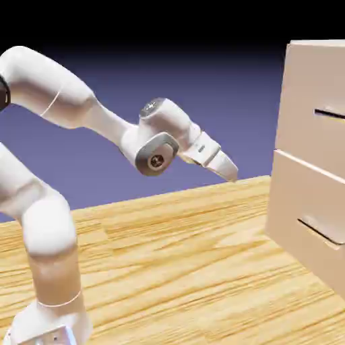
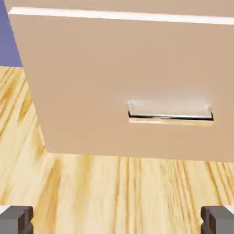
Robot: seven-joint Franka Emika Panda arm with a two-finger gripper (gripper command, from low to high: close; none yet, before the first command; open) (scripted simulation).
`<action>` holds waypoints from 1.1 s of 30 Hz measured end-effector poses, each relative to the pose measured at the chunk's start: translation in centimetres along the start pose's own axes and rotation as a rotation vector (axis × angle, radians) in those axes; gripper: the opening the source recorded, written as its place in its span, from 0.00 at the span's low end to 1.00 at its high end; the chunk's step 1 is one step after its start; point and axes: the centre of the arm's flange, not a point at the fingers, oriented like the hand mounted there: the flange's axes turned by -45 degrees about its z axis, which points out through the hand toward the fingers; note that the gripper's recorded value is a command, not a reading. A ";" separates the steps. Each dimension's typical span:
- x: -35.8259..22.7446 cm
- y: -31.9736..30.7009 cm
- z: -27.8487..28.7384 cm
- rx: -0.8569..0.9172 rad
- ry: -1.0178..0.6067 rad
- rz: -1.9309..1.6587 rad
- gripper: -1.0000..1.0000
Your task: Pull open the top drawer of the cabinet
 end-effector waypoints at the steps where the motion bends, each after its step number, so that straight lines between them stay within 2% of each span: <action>1: -0.2 0.9 1.1 0.008 -0.035 0.067 1.00; 11: -5.6 9.3 11.4 -0.019 -0.356 0.708 1.00; 19: -11.4 15.7 16.8 -0.153 -0.488 1.173 1.00; 26: -14.9 21.1 18.7 -0.296 -0.449 1.521 1.00; 33: -15.0 26.3 18.5 -0.390 -0.252 1.784 1.00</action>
